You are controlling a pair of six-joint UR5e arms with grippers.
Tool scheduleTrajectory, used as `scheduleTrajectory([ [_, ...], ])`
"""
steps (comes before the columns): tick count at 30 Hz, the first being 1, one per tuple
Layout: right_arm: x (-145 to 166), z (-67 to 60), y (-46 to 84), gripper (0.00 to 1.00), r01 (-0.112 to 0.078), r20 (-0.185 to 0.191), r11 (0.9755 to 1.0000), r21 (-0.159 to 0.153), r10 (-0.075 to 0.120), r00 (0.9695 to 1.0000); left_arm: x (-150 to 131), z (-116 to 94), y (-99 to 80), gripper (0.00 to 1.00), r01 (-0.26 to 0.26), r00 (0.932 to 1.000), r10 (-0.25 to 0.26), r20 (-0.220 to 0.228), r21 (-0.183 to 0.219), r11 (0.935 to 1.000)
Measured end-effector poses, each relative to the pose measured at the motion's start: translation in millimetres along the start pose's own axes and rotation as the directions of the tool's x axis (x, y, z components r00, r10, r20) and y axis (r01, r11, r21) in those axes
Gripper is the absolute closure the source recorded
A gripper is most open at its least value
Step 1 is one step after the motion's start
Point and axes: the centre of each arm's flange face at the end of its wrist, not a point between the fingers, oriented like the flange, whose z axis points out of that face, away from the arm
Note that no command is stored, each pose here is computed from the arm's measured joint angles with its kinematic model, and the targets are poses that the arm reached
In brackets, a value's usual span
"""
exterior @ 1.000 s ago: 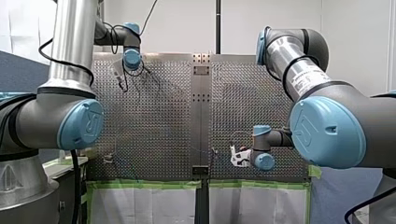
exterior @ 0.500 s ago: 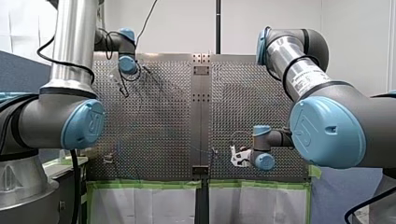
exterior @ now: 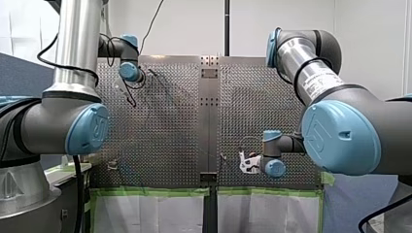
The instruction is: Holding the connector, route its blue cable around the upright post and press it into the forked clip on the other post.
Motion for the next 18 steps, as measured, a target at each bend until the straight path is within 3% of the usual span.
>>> scheduleTrajectory([
  [8, 0, -0.1, -0.2, 1.00, 0.000, 0.001, 1.0000, 0.000, 0.000, 1.0000, 1, 2, 0.8, 0.00, 0.074, 0.9961, -0.072, -0.050, 0.040, 0.9964],
  [18, 0, 0.3, -0.1, 1.00, 0.000, -0.002, 1.0000, 0.000, 0.000, 1.0000, 13, -7, 16.0, 0.00, 0.090, 0.9887, -0.085, -0.124, 0.035, 0.9953],
])
